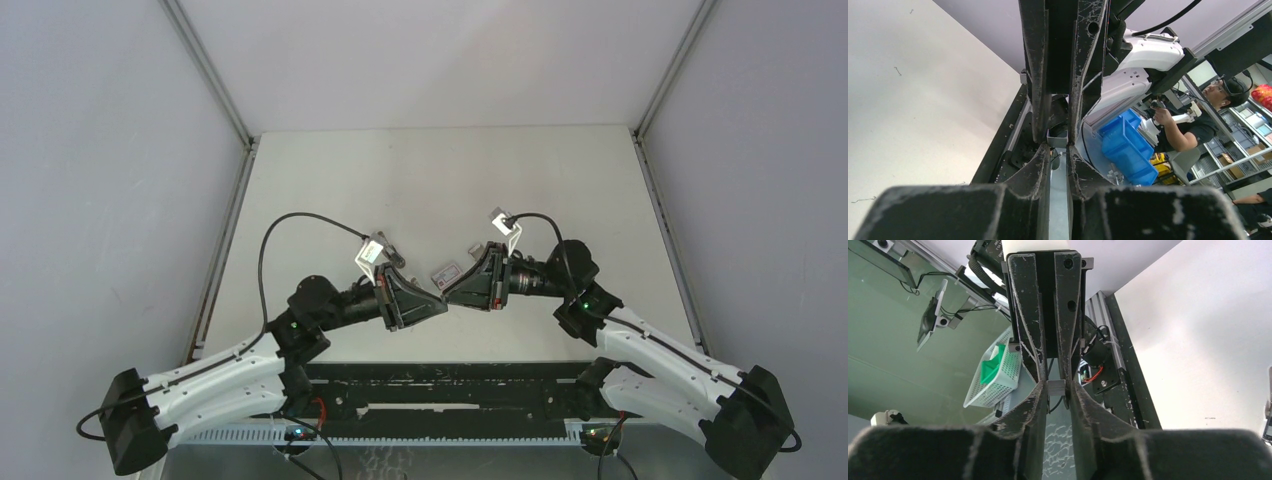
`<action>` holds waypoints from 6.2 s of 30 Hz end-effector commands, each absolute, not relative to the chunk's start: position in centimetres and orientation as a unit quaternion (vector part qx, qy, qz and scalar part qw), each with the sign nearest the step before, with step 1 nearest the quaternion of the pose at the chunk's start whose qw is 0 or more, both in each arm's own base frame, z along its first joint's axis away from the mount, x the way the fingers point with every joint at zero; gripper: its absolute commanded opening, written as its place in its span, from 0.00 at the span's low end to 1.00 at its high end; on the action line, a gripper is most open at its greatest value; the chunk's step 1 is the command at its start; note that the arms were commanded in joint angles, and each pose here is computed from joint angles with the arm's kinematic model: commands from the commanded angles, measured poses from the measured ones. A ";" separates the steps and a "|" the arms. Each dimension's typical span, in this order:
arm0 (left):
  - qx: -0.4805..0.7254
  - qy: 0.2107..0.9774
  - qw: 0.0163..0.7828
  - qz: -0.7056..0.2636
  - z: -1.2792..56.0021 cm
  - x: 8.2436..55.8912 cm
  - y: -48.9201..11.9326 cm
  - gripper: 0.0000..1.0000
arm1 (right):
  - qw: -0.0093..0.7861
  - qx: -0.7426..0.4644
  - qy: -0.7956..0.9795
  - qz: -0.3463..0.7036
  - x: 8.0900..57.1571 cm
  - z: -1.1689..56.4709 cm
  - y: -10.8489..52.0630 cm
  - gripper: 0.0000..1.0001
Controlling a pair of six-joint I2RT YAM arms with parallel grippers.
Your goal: Load the staples into the stapler
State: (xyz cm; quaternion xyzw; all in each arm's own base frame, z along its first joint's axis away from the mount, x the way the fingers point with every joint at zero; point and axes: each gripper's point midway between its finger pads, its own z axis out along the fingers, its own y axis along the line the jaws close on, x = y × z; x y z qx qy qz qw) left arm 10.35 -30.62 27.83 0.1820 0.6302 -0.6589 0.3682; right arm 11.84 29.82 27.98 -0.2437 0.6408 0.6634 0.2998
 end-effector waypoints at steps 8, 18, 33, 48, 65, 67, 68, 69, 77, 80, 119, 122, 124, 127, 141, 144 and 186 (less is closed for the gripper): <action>0.167 0.673 0.362 -0.623 24.6 10.8 -29.9 0.06 | 0.333 -0.245 0.654 0.634 13.3 27.1 29.1 0.41; 0.157 0.855 0.284 -0.405 12.2 12.6 -26.9 0.06 | 0.381 -0.197 0.722 0.543 17.3 23.2 26.6 0.46; 0.192 0.936 0.197 -0.217 4.8 13.7 -25.9 0.04 | 0.393 -0.175 0.798 0.423 18.5 17.3 23.4 0.45; 0.227 0.945 0.159 -0.175 2.7 14.1 -28.4 0.14 | 0.394 -0.173 0.810 0.397 17.9 15.5 22.0 0.44; 0.243 0.934 0.135 -0.226 2.1 12.9 -30.2 0.51 | 0.392 -0.163 0.815 0.395 18.1 15.2 22.0 0.44; 0.245 0.931 0.131 -0.238 2.4 12.5 -30.7 0.51 | 0.392 -0.162 0.816 0.393 18.2 15.2 22.0 0.44; 0.246 0.929 0.127 -0.245 2.5 12.2 -31.0 0.51 | 0.393 -0.159 0.817 0.391 18.3 15.1 21.9 0.44; 0.247 0.927 0.122 -0.253 2.6 11.9 -31.3 0.50 | 0.393 -0.156 0.819 0.388 18.3 15.0 21.8 0.44; 0.233 0.908 0.131 -0.321 3.7 11.4 -33.7 0.51 | 0.392 -0.101 0.851 0.334 19.4 13.4 20.4 0.44; 0.221 0.899 0.163 -0.341 5.0 12.0 -34.1 0.53 | 0.382 -0.075 0.871 0.300 19.4 12.2 20.1 0.44; -0.075 0.828 0.505 -0.231 11.5 27.8 -11.8 0.77 | 0.237 -0.274 0.930 0.056 15.0 2.5 30.5 0.30; -0.075 0.829 0.504 -0.231 11.5 27.8 -11.8 0.77 | 0.233 -0.278 0.930 0.057 14.8 2.3 30.7 0.28; -0.074 0.829 0.505 -0.230 11.6 27.8 -11.8 0.77 | 0.231 -0.279 0.931 0.056 14.8 2.2 30.7 0.26; -0.074 0.829 0.505 -0.230 11.5 27.8 -11.7 0.77 | 0.227 -0.280 0.931 0.055 14.7 2.1 30.6 0.23; -0.075 0.830 0.506 -0.223 11.4 27.8 -11.5 0.78 | 0.219 -0.277 0.934 0.046 14.0 2.0 30.2 0.22; -0.075 0.828 0.508 -0.223 11.5 27.9 -11.5 0.78 | 0.217 -0.277 0.935 0.045 14.0 1.9 30.1 0.22; 0.025 0.839 0.439 -0.321 7.7 40.0 -16.3 0.45 | 0.286 -0.269 0.889 0.237 16.3 8.1 29.1 0.13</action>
